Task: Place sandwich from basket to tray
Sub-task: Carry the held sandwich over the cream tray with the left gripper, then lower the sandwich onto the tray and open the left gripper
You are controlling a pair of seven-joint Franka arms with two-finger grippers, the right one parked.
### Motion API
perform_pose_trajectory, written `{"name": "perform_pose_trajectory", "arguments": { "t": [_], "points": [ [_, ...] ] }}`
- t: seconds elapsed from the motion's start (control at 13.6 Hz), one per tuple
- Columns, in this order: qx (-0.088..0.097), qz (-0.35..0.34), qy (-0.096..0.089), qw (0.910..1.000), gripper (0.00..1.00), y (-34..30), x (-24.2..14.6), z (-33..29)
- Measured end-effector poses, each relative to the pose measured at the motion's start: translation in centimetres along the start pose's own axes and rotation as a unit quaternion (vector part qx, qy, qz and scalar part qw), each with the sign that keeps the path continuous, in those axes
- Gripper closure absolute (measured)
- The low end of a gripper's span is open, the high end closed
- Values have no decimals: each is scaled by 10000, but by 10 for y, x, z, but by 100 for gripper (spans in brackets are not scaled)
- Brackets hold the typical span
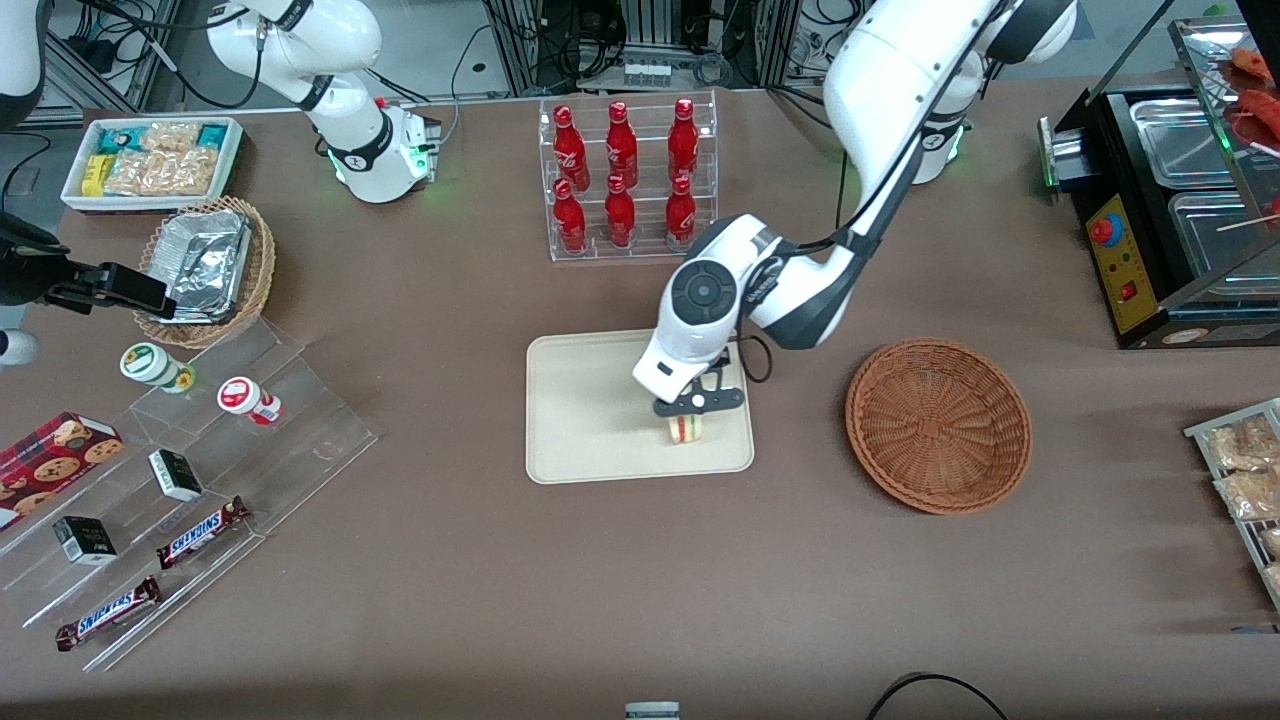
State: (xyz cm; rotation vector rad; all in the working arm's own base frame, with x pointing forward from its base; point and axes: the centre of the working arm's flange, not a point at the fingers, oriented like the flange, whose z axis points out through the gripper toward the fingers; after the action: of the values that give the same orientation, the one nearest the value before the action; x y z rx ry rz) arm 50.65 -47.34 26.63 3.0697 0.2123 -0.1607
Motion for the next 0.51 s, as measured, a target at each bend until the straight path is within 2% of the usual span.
{"name": "perform_pose_trajectory", "arguments": {
  "t": [0.29,0.51],
  "points": [
    [-187,-127,100,9997,86,23,-12,19],
    [-248,-128,125,9995,86,32,-12,19]
  ]
}}
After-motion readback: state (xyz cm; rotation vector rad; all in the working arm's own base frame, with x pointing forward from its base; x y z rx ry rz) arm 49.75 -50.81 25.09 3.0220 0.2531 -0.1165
